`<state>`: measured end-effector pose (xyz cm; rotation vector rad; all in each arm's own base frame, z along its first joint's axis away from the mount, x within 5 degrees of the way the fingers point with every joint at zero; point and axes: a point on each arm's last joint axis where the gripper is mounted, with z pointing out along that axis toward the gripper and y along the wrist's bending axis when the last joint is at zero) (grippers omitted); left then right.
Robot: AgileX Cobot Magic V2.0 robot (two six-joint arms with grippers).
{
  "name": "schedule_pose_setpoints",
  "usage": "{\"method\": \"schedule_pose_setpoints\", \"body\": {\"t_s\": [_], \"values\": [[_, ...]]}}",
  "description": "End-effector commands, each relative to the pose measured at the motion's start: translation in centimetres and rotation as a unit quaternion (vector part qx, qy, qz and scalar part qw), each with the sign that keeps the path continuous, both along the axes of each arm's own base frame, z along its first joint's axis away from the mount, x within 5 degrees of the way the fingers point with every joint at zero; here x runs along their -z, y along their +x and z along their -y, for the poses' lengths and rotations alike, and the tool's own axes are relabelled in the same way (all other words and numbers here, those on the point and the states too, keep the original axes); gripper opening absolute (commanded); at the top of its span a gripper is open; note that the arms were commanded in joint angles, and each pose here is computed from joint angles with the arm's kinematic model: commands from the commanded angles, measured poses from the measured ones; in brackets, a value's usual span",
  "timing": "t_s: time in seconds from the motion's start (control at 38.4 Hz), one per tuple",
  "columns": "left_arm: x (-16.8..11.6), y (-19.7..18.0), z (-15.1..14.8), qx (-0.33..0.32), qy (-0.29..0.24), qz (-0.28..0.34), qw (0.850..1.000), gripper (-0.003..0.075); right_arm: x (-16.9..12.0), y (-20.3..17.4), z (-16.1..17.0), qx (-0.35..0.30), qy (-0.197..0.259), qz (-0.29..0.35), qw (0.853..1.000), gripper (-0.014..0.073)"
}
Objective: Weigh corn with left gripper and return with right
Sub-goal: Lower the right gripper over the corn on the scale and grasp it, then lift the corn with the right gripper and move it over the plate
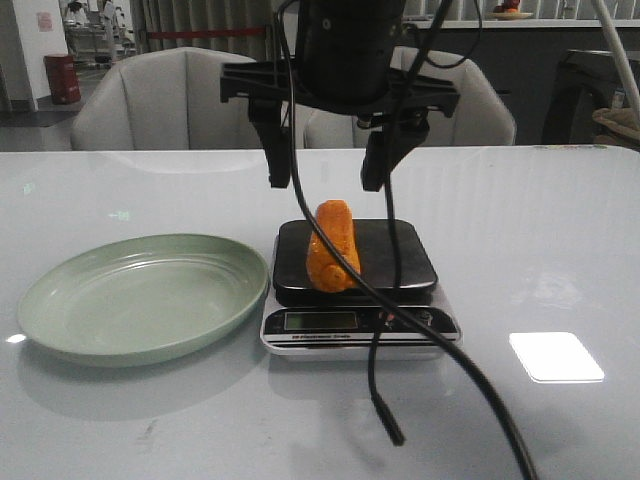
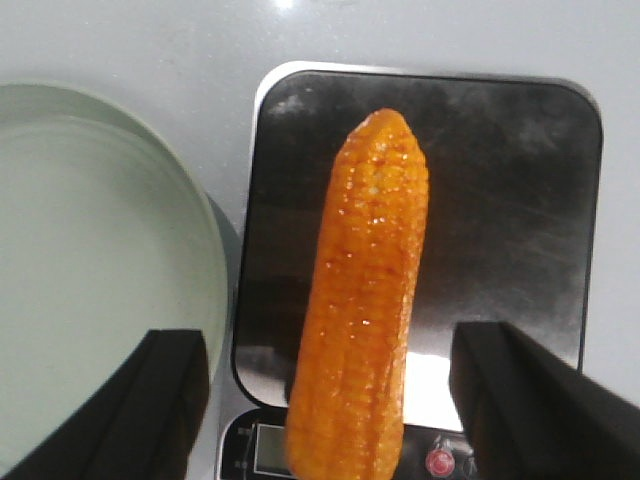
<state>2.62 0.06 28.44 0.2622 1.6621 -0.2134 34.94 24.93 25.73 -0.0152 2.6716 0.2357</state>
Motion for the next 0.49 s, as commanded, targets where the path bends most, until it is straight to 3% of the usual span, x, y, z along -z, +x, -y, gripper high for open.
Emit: {"method": "schedule_pose_setpoints", "body": {"t_s": [0.0,0.29,0.47], "values": [[-1.4,-0.1,0.1,0.010,-0.013,0.046,0.999,0.0143,-2.1,0.1,0.2,0.012,0.010,0.025,1.000,0.0595],[-1.4,-0.1,0.1,0.010,-0.013,0.046,0.999,0.0143,1.3,0.5,-0.7,0.022,0.011,-0.031,0.999,0.0582],[-1.4,-0.1,0.1,0.010,-0.013,0.046,0.999,0.0143,1.3,0.6,-1.1,0.025,0.030,-0.036,0.999,0.0393]]}}
